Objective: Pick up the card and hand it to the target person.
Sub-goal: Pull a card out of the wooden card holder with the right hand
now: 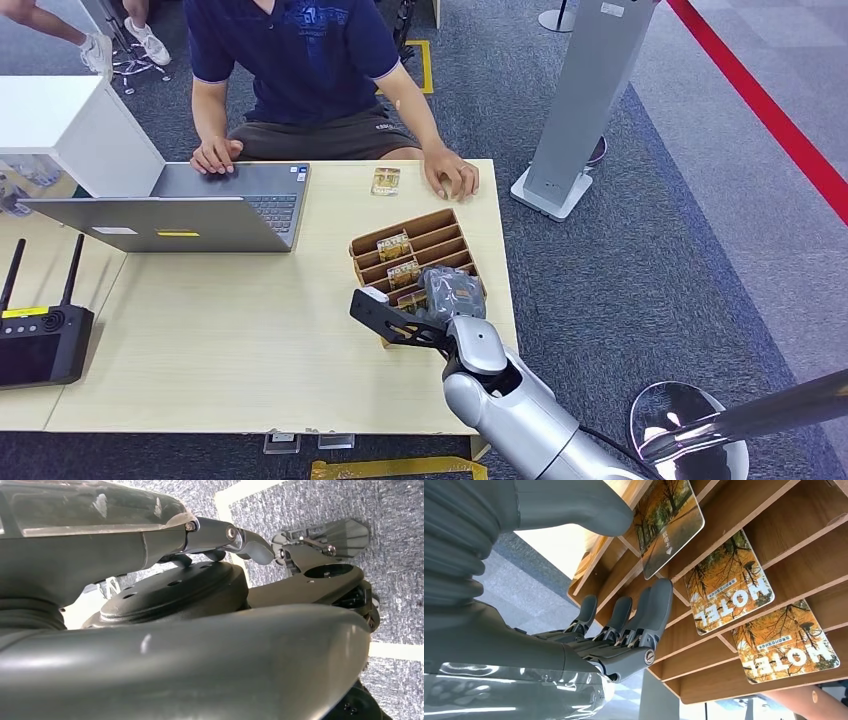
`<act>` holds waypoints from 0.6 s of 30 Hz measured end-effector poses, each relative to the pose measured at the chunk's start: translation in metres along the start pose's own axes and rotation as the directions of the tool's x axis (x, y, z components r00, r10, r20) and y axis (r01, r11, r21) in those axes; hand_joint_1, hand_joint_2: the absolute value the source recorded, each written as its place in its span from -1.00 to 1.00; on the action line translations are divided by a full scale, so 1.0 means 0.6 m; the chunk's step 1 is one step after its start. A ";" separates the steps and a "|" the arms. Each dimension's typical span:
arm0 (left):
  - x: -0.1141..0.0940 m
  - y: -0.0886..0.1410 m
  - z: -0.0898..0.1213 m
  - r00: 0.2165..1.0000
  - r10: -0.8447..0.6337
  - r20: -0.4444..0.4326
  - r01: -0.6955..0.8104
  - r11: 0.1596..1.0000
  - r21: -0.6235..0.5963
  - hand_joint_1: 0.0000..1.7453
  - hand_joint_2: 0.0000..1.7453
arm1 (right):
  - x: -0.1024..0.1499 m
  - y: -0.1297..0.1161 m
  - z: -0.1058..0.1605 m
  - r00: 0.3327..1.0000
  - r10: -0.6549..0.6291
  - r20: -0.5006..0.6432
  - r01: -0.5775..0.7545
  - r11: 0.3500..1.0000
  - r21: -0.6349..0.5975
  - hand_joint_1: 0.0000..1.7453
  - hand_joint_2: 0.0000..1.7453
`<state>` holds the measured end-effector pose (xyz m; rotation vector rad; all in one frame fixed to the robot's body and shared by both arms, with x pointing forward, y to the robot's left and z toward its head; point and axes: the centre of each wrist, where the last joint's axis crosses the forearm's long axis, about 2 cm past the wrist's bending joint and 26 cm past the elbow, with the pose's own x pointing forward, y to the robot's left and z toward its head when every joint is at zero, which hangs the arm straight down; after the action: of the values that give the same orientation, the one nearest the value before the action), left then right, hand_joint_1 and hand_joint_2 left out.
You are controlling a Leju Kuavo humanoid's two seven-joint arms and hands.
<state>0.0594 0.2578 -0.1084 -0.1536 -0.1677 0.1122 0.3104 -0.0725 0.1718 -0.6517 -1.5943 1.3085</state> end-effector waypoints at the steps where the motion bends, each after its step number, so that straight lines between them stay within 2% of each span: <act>1: 0.000 0.000 0.000 1.000 0.000 0.000 0.000 1.000 0.000 -1.00 -1.00 | 0.000 0.000 0.000 1.000 0.000 0.001 0.000 1.000 0.000 -0.08 1.00; 9: 0.000 0.000 0.000 1.000 0.000 0.000 0.000 1.000 -0.001 -1.00 -1.00 | -0.001 0.002 0.001 1.000 0.004 0.009 -0.004 1.000 0.009 -0.02 1.00; 18: 0.000 0.000 0.000 1.000 0.000 0.002 0.000 1.000 -0.001 -1.00 -1.00 | 0.007 0.008 0.000 1.000 0.000 0.023 -0.001 1.000 0.026 -0.04 1.00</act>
<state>0.0594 0.2576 -0.1084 -0.1544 -0.1697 0.1120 0.3081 -0.0678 0.1688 -0.6231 -1.5930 1.3393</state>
